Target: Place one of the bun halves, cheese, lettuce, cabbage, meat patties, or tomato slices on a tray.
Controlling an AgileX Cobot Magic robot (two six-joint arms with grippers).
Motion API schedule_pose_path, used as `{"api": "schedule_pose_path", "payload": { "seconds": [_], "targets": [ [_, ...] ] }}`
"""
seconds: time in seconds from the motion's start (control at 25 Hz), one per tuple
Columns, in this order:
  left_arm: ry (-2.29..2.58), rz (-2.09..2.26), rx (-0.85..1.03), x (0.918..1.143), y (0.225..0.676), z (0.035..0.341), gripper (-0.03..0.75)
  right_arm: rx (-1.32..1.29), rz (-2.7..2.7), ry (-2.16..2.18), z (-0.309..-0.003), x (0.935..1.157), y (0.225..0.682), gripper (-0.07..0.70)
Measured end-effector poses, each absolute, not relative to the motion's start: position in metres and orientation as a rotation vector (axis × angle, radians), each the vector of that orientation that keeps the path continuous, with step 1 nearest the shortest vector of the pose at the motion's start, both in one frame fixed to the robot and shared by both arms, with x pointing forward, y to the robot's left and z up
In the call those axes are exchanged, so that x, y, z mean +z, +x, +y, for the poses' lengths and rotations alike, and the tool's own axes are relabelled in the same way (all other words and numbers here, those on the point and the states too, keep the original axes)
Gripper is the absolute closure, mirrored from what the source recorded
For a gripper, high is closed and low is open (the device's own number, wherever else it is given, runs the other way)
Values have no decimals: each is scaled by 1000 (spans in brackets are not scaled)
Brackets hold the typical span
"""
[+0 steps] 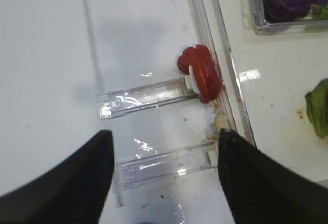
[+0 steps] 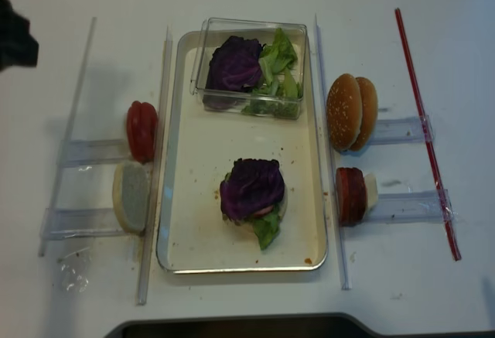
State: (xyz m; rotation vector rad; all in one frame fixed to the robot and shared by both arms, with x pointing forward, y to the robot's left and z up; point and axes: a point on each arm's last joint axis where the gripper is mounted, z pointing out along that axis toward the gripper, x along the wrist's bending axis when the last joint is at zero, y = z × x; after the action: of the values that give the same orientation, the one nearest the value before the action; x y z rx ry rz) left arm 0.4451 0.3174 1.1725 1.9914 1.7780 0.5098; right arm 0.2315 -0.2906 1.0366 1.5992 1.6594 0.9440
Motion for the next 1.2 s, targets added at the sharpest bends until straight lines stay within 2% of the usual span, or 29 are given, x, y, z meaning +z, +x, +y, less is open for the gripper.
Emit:
{"api": "schedule_pose_path", "payload": {
  "seconds": [0.2, 0.52, 0.76, 1.08, 1.2],
  "targets": [
    [2025, 1690, 587, 1168, 402, 305, 307, 944, 1659, 1599, -291, 1037, 231, 133],
    [2005, 1648, 671, 1141, 343, 301, 307, 944, 1659, 1599, -291, 1037, 231, 136],
    [1978, 1654, 682, 1106, 309, 299, 307, 944, 1659, 1599, -291, 1037, 231, 143],
    [1950, 1656, 637, 1049, 287, 294, 307, 945, 1658, 1601, -291, 1037, 231, 143],
    [1911, 1624, 677, 1047, 280, 293, 307, 945, 1658, 1601, -291, 1037, 231, 143]
  ]
}}
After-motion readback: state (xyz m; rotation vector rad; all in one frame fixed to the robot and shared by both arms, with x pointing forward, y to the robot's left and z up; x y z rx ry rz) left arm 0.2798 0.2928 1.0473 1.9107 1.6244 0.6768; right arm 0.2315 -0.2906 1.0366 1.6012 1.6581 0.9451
